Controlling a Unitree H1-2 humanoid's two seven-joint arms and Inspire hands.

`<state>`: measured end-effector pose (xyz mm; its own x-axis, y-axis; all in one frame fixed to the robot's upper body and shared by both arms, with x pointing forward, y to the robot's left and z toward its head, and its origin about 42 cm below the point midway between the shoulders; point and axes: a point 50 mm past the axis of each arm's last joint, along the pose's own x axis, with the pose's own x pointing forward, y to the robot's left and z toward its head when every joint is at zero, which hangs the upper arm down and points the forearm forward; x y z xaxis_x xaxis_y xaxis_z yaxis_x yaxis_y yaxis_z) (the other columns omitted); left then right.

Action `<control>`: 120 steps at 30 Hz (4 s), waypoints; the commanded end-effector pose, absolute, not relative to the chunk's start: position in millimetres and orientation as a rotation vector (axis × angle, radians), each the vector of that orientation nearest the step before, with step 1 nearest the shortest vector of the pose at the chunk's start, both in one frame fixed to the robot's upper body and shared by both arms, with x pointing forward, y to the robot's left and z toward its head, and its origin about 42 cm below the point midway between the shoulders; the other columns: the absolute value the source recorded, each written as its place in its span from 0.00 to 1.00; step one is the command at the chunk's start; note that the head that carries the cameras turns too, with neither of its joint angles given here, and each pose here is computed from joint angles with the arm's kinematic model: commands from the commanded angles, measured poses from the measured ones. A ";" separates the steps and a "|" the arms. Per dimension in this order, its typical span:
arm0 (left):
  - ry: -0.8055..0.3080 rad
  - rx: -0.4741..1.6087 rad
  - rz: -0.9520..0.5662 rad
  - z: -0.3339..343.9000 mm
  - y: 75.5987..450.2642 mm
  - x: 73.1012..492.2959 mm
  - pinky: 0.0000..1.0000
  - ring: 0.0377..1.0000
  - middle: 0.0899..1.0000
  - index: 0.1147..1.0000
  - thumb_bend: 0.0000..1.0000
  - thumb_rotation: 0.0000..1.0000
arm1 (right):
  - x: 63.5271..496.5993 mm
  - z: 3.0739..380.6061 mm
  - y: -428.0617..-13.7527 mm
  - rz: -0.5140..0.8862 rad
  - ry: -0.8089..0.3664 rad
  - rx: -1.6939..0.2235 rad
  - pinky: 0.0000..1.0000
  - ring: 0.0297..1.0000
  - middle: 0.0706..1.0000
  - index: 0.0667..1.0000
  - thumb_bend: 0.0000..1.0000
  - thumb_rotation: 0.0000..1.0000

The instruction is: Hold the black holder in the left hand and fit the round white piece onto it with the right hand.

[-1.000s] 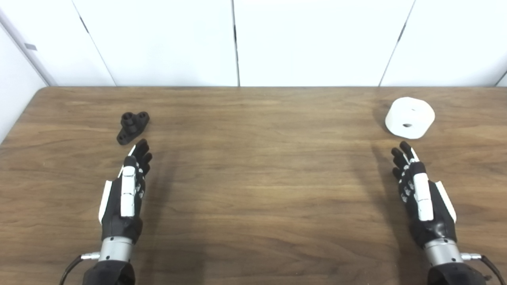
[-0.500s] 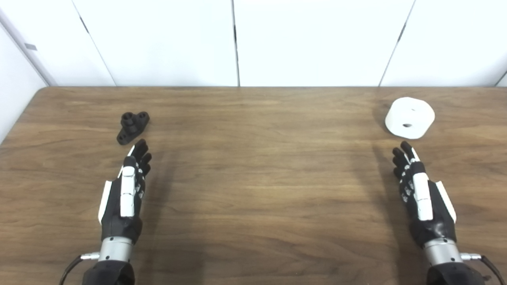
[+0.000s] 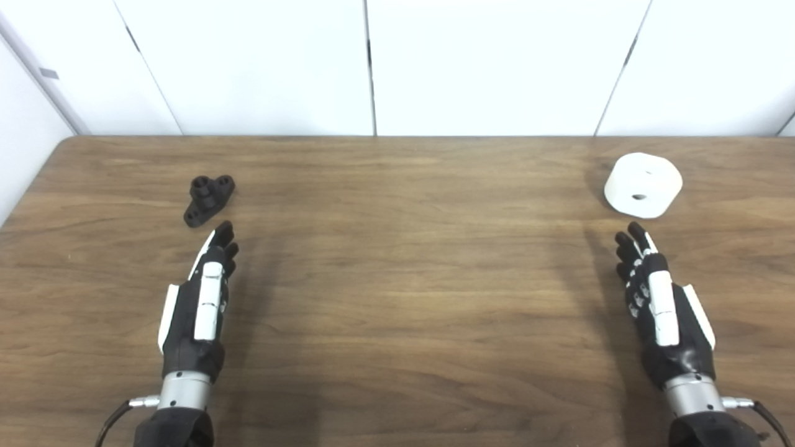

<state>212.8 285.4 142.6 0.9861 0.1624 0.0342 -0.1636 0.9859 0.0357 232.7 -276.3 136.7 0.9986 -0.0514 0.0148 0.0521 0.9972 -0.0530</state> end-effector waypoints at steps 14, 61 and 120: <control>-0.087 0.514 0.392 204.1 328.7 230.6 0.81 0.87 0.88 0.83 0.68 0.19 | 226.2 143.3 -285.5 -0.044 -0.058 -0.058 1.00 0.97 0.95 0.97 0.52 1.00; 0.243 1.148 0.480 177.1 377.6 370.3 1.00 0.97 0.92 0.76 0.89 0.49 | 223.3 132.3 -283.2 -0.044 -0.059 -0.068 1.00 0.94 0.93 0.95 0.52 1.00; 0.185 1.139 0.465 171.2 377.5 396.3 0.97 0.90 0.81 0.51 0.80 0.34 | 225.0 131.7 -274.9 -0.052 -0.045 -0.072 1.00 0.94 0.91 0.94 0.52 1.00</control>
<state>385.8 372.9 146.4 0.8913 0.4532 0.0163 -0.2030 0.3666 0.9079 229.4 -276.3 128.1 0.9982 -0.0485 0.0350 0.0508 0.9964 -0.0684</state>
